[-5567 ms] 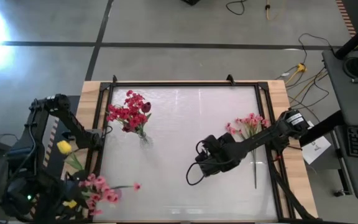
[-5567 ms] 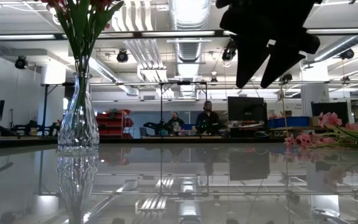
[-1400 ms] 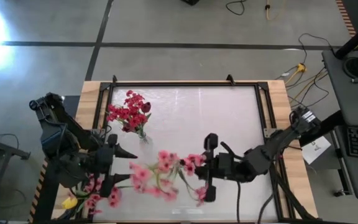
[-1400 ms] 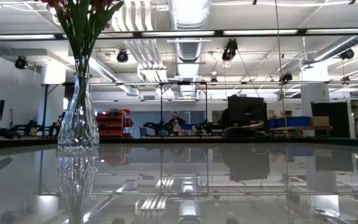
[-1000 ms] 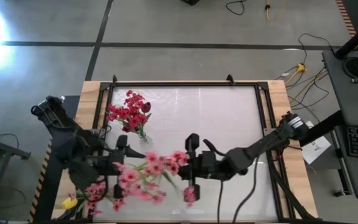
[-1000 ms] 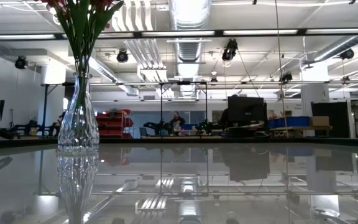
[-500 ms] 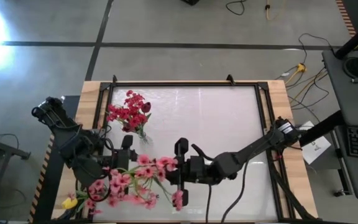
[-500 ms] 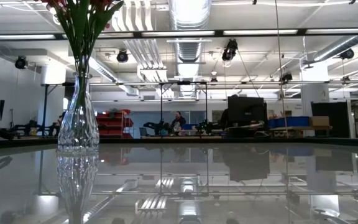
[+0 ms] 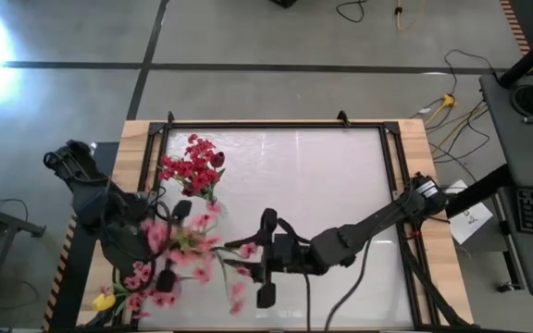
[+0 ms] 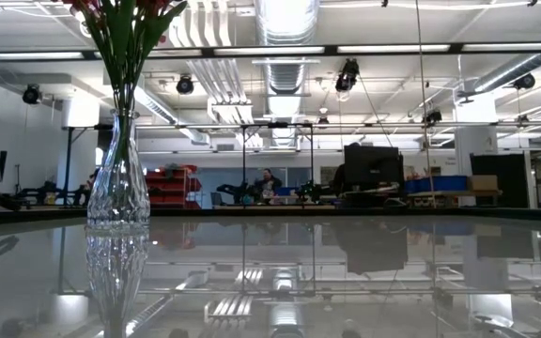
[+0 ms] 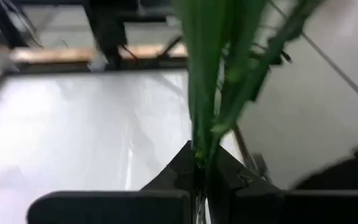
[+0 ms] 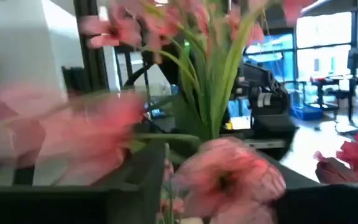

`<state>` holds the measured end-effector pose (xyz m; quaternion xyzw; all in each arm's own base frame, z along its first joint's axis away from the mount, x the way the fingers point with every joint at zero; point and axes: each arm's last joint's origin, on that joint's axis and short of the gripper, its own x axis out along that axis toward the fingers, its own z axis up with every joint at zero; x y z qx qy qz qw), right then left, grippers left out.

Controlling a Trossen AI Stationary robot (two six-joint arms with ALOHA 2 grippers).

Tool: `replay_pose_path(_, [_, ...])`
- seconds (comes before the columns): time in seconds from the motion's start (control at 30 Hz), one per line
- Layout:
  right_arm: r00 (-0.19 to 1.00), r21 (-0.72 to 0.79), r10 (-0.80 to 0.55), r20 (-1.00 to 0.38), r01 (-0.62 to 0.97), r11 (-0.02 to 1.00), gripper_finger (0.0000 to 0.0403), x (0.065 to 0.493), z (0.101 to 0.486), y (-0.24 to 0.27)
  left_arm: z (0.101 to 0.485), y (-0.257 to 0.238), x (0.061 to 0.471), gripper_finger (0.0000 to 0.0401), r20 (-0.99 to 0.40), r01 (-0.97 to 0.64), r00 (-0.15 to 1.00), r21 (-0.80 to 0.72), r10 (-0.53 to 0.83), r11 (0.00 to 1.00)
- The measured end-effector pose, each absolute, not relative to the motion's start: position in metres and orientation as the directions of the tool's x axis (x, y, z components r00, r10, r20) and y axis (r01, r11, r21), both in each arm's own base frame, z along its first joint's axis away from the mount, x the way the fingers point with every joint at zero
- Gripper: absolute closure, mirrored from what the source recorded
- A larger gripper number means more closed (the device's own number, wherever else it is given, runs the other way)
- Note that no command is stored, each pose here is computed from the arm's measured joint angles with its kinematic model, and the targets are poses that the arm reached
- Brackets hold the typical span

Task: Sort flowers into vase by color
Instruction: Put the pink flower into the purple vase

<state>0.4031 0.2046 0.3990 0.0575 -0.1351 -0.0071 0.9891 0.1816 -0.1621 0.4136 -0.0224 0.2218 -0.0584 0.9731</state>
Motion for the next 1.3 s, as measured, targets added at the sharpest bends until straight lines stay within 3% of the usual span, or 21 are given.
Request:
replay_pose_path(0.2, [0.979, 0.099, -0.089, 0.182, 0.072, 0.993, 0.0179, 0.389, 0.404, 0.211, 0.419, -0.163, 0.154, 0.0401, -0.485, 0.309, 0.797, -0.186, -0.361, 0.933])
replay_pose_path(0.4, [0.983, 0.067, -0.098, 0.156, 0.089, 0.994, 0.0138, 0.386, 0.402, 0.215, 0.418, -0.155, 0.133, 0.0401, -0.548, 0.322, 0.748, -0.192, -0.374, 0.927])
replay_pose_path(0.8, [0.977, 0.07, -0.17, 0.126, 0.163, 0.984, 0.0129, 0.386, 0.399, 0.213, 0.404, -0.171, 0.125, 0.0401, -0.642, 0.356, 0.669, -0.164, -0.374, 0.92])
replay_pose_path(1.3, [0.976, 0.083, -0.185, 0.111, 0.176, 0.981, 0.0129, 0.385, 0.398, 0.215, 0.396, -0.191, 0.088, 0.0401, -0.59, 0.266, 0.755, -0.12, -0.284, 0.956])
